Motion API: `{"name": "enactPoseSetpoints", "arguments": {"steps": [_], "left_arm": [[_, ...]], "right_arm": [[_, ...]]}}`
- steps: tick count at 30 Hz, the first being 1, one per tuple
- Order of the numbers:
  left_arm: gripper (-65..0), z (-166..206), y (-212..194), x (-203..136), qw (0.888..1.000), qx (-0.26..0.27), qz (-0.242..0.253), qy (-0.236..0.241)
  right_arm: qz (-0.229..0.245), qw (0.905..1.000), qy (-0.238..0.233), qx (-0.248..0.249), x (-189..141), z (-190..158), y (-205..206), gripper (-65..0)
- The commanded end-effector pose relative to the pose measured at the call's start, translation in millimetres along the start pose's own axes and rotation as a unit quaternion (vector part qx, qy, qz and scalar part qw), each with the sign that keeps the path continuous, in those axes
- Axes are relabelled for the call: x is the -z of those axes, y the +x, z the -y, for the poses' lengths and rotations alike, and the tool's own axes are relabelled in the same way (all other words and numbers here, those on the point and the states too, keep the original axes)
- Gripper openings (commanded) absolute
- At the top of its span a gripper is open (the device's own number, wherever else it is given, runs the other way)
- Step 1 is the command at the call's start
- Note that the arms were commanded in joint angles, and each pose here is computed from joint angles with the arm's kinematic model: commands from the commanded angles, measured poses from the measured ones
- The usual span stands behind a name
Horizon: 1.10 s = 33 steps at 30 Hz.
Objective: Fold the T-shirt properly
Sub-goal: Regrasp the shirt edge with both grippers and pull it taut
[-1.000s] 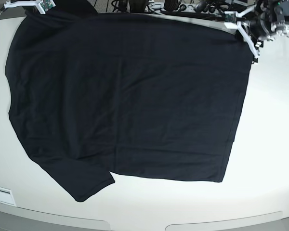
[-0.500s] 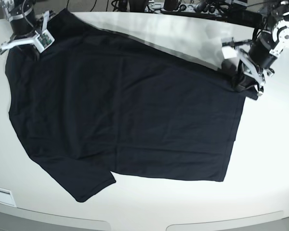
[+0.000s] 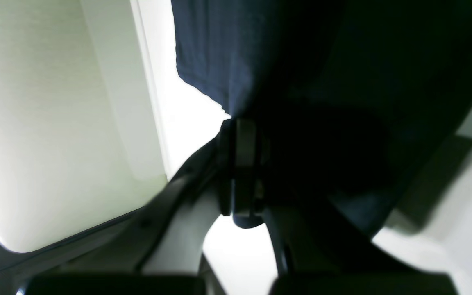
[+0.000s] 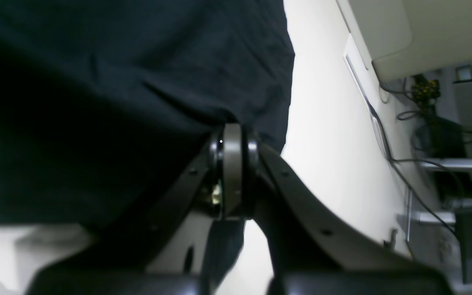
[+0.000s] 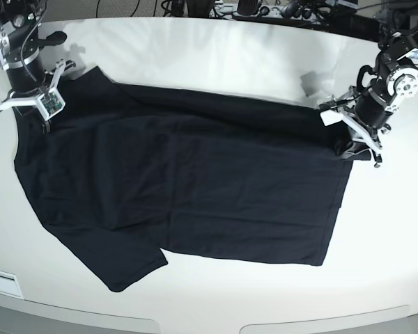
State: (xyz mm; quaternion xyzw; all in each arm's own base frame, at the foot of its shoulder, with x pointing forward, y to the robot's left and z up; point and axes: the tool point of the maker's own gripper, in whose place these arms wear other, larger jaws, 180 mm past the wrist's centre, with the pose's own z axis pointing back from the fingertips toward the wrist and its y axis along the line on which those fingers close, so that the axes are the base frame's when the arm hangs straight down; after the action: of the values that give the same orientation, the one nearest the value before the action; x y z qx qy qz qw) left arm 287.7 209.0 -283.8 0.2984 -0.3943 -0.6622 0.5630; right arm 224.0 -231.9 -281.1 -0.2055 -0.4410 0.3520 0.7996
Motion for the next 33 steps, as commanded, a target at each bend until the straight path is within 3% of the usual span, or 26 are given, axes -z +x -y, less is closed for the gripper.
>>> {"name": "enactPoseSetpoints", "arguments": {"steps": [1,11,16,22,26,31,32,33], "left_arm": [[-65.0,-13,0,0,1.000,0.005,0.008,0.019],[-65.0,-5,-5,18,0.999,-0.024,0.004,0.036],[-65.0,-13,-10,27,0.998,-0.044,-0.005,0.044],[-65.0,-23,-10,32,0.997,-0.050,-0.005,0.058],[-65.0,-21,-8,32,0.997,-0.062,-0.004,0.053],[-65.0,-22,-3,37,0.993,-0.095,-0.001,0.066],[-65.0,-27,-3,38,0.991,-0.106,-0.002,0.084],[-61.1,-34,-5,37,0.987,-0.118,-0.004,0.106]], "right_arm": [[0.016,0.9998,-0.009,-0.009,2,8,7,-65.0],[0.013,0.9997,-0.009,0.020,30,23,-2,-65.0],[0.021,0.9984,-0.042,0.032,33,38,4,-65.0],[0.025,0.9984,-0.033,0.038,33,36,6,-65.0],[0.030,0.9962,-0.061,0.055,33,47,8,-65.0],[0.040,0.9957,-0.061,0.056,33,47,11,-65.0],[0.040,0.9949,-0.070,0.060,32,51,11,-60.1],[0.040,0.9937,-0.082,0.065,32,55,10,-50.8]]}}
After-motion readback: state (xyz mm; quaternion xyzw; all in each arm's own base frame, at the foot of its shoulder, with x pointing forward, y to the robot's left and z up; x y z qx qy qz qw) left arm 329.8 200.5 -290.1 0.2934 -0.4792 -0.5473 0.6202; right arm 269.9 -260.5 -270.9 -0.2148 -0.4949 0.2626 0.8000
